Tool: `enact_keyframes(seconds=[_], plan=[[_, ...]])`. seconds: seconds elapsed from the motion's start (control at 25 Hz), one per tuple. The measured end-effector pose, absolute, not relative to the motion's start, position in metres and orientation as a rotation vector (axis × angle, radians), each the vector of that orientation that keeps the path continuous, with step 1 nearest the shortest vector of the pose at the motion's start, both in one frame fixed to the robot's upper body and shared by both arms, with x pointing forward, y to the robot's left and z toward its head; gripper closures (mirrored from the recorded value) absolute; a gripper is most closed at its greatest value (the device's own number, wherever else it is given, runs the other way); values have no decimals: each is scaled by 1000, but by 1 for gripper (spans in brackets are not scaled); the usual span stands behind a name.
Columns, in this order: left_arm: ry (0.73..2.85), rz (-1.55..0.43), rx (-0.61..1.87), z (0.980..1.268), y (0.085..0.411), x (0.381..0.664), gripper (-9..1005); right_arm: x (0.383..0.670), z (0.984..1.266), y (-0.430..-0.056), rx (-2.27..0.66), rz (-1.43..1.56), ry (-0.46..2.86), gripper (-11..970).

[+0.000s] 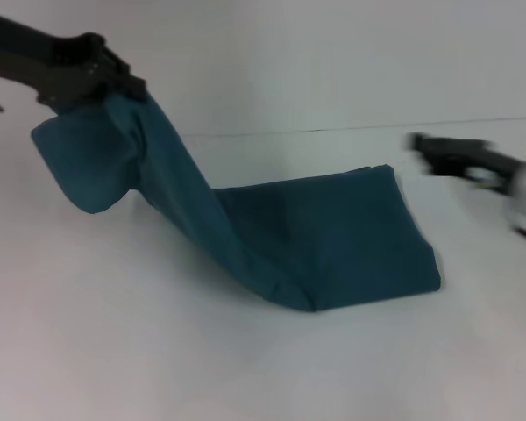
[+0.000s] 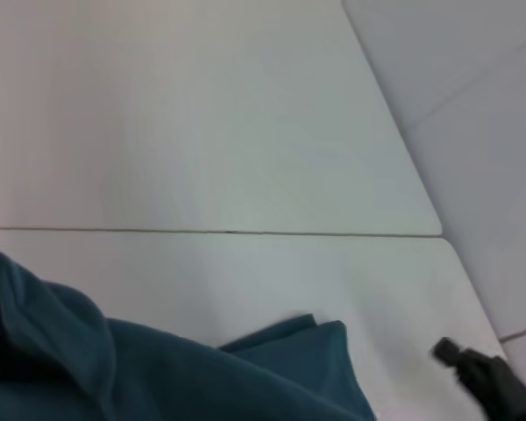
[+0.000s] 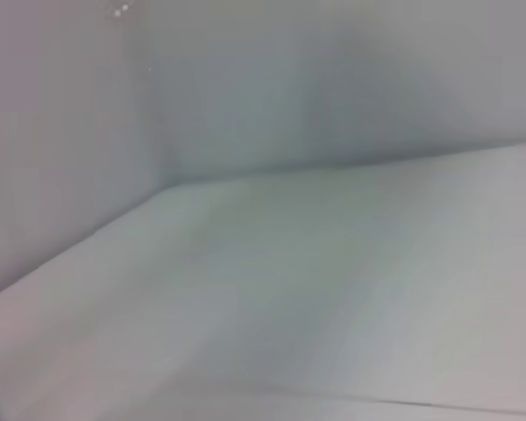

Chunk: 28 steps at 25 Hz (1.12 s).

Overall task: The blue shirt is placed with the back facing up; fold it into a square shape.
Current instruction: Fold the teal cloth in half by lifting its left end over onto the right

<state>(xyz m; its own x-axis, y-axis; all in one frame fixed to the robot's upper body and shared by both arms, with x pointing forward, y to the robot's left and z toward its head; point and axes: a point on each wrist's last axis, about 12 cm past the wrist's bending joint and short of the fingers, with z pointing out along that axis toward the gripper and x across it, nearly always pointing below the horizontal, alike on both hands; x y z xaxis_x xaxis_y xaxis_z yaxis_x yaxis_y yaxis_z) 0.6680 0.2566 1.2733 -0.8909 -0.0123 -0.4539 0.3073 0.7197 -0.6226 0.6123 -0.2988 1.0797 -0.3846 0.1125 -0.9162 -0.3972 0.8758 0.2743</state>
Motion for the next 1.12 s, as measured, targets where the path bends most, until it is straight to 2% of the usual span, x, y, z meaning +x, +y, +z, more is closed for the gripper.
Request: enact_keyframes(seconds=[0.2,0.24,0.32,0.4,0.64,0.88,1.0,1.12], plan=[[2490,-1023,309,1282,228,676,845,572,1077,-381,36,486,1859,958],[2490,-1023,309,1282,228,676,845,565,1077,-391,70,476,1852,958],[2485,-1028,382,1289,202,681,846,548,1075,-414,147,454,1832,958],[2480,-1026,417,1292,189,683,846,536,1073,-427,193,436,1823,958],[2449,-1003,612,1290,121,680,843,518,1068,-441,251,419,1819,958],[2403,-924,767,1265,46,664,840,516,1069,-440,262,446,1810,958],[2381,-901,797,1251,22,656,838,519,1070,-437,258,463,1803,957],[2395,-893,782,1234,12,653,836,521,1071,-433,252,478,1799,957]])
